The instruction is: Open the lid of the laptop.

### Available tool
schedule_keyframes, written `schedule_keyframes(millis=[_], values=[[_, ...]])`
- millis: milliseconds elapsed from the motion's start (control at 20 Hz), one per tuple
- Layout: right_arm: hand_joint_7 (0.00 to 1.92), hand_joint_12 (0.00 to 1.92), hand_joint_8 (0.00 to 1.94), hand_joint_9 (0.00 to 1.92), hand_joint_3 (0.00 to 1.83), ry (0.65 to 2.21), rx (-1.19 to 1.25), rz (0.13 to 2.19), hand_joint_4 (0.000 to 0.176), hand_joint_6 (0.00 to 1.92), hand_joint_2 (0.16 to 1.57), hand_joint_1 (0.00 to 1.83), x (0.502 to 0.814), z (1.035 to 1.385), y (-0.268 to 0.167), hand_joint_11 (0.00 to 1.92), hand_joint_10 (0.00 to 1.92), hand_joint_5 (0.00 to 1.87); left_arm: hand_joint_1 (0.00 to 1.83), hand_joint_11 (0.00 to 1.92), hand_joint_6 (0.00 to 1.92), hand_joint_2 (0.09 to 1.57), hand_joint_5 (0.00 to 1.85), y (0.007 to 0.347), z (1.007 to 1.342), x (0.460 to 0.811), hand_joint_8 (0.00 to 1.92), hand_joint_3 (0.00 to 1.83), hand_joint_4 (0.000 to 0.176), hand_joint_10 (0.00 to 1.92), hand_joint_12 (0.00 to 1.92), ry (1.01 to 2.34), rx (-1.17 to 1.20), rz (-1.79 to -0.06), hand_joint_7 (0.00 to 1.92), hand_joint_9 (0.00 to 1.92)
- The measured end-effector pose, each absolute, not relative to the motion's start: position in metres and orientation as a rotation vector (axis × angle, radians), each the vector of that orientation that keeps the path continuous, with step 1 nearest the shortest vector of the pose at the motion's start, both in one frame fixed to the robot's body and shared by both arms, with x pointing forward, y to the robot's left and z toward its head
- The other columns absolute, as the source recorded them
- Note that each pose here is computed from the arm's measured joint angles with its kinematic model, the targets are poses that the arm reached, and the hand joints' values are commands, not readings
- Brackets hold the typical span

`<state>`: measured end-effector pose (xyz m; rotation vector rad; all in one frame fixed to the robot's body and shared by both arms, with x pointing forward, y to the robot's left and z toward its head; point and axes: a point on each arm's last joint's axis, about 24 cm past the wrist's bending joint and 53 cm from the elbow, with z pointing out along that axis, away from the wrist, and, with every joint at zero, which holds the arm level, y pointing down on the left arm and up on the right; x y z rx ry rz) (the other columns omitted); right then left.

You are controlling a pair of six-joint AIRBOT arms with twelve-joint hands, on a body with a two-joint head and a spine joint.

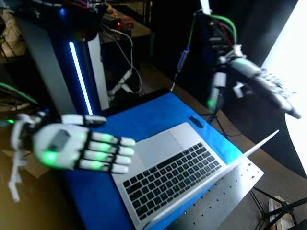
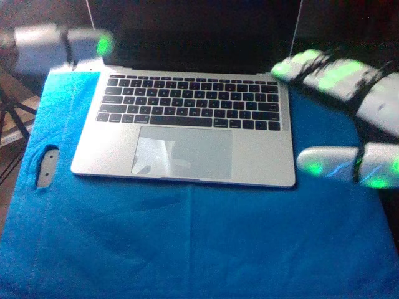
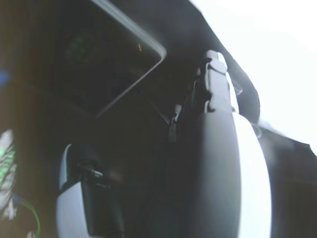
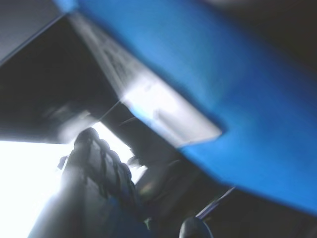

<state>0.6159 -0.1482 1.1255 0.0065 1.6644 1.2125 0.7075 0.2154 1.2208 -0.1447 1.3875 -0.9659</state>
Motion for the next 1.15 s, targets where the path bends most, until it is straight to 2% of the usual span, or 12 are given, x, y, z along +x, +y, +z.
schedule_keyframes(millis=[50,100,150,200,250,300,350,450,700,1000,1100,1150], values=[[0.0,0.0,0.0,0.0,0.0,1.607,0.063,1.217,0.032,0.0,1.08,0.0,0.618,1.137,-0.162,0.0,0.0,0.0,0.69,0.0,0.0,0.99,0.0,0.215,1.214,0.695,0.0,0.0,0.04,0.0,0.0,1.39,-0.145,-0.983,0.0,0.0],[0.0,0.0,0.0,0.0,0.0,1.543,0.109,1.207,0.006,0.0,1.11,0.21,0.617,1.148,-0.177,0.0,0.0,0.0,0.62,0.0,0.0,0.97,0.01,0.216,1.213,0.683,0.0,0.0,0.148,0.0,0.0,1.371,-0.153,-1.008,0.0,0.0],[0.0,0.0,0.0,0.0,0.0,1.478,0.16,1.195,0.0,0.0,1.11,0.34,0.616,1.159,-0.193,0.0,0.0,0.0,0.63,0.0,0.01,0.97,0.02,0.216,1.211,0.669,0.0,0.0,0.128,0.0,0.0,1.35,-0.154,-1.043,0.0,0.0],[0.0,0.0,0.0,0.0,0.0,1.423,0.19,1.194,0.0,0.0,1.07,0.4,0.614,1.168,-0.204,0.0,0.0,0.0,0.66,0.0,0.01,1.03,0.02,0.216,1.208,0.661,0.01,0.02,0.013,0.0,0.0,1.345,-0.165,-1.086,0.03,0.0],[0.0,0.0,0.0,0.0,0.0,1.377,0.219,1.189,0.0,0.0,1.01,0.4,0.612,1.175,-0.215,0.0,0.0,0.0,0.63,0.0,0.0,1.05,0.02,0.216,1.202,0.655,0.01,0.02,0.0,0.0,0.0,1.356,-0.173,-1.125,0.03,0.0],[0.0,0.0,0.0,0.0,0.0,1.338,0.242,1.184,0.024,0.0,0.99,0.43,0.61,1.181,-0.224,0.0,0.0,0.0,0.55,0.0,0.0,1.05,0.0,0.219,1.195,0.649,0.01,0.02,0.0,0.0,0.0,1.368,-0.198,-1.164,0.04,0.0],[0.0,0.01,0.0,0.0,0.0,1.297,0.255,1.18,0.0,0.0,0.98,0.39,0.608,1.188,-0.232,0.01,0.0,0.0,0.35,0.01,0.0,1.1,0.0,0.226,1.188,0.642,0.0,0.03,0.0,0.0,0.0,1.368,-0.241,-1.183,0.03,0.01],[0.01,0.02,0.0,0.01,0.0,1.22,0.265,1.191,0.0,0.0,0.87,0.53,0.601,1.203,-0.24,0.04,0.0,0.0,0.26,0.0,0.01,1.15,0.04,0.235,1.174,0.626,0.0,0.01,0.0,0.0,0.01,1.37,-0.304,-1.195,0.0,0.0],[0.0,0.01,0.0,0.0,0.01,1.169,0.242,1.231,0.0,0.0,0.98,0.64,0.588,1.219,-0.235,0.02,0.0,0.0,0.23,0.0,0.0,1.2,0.0,0.251,1.182,0.593,0.0,0.0,0.0,0.0,0.0,1.293,-0.351,-1.233,0.0,0.0],[0.0,0.0,0.0,0.0,0.02,1.162,0.252,1.224,0.0,0.0,1.05,0.54,0.588,1.222,-0.238,0.0,0.0,0.0,0.02,0.0,0.0,1.38,0.01,0.255,1.193,0.593,0.0,0.02,0.0,0.0,0.0,1.27,-0.33,-1.228,0.0,0.0],[0.0,0.0,0.0,0.0,0.0,1.167,0.231,1.226,0.0,0.0,1.09,0.62,0.585,1.223,-0.234,0.0,0.0,0.03,0.05,0.0,0.0,1.33,0.01,0.256,1.198,0.592,0.0,0.0,0.0,0.0,0.0,1.269,-0.318,-1.225,0.0,0.0],[0.03,0.0,0.01,0.0,0.0,1.171,0.204,1.216,0.0,0.01,1.05,0.54,0.583,1.224,-0.231,0.0,0.0,0.07,0.03,0.0,0.0,1.32,0.0,0.259,1.203,0.592,0.0,0.0,0.0,0.0,0.0,1.267,-0.303,-1.208,0.0,0.0]])
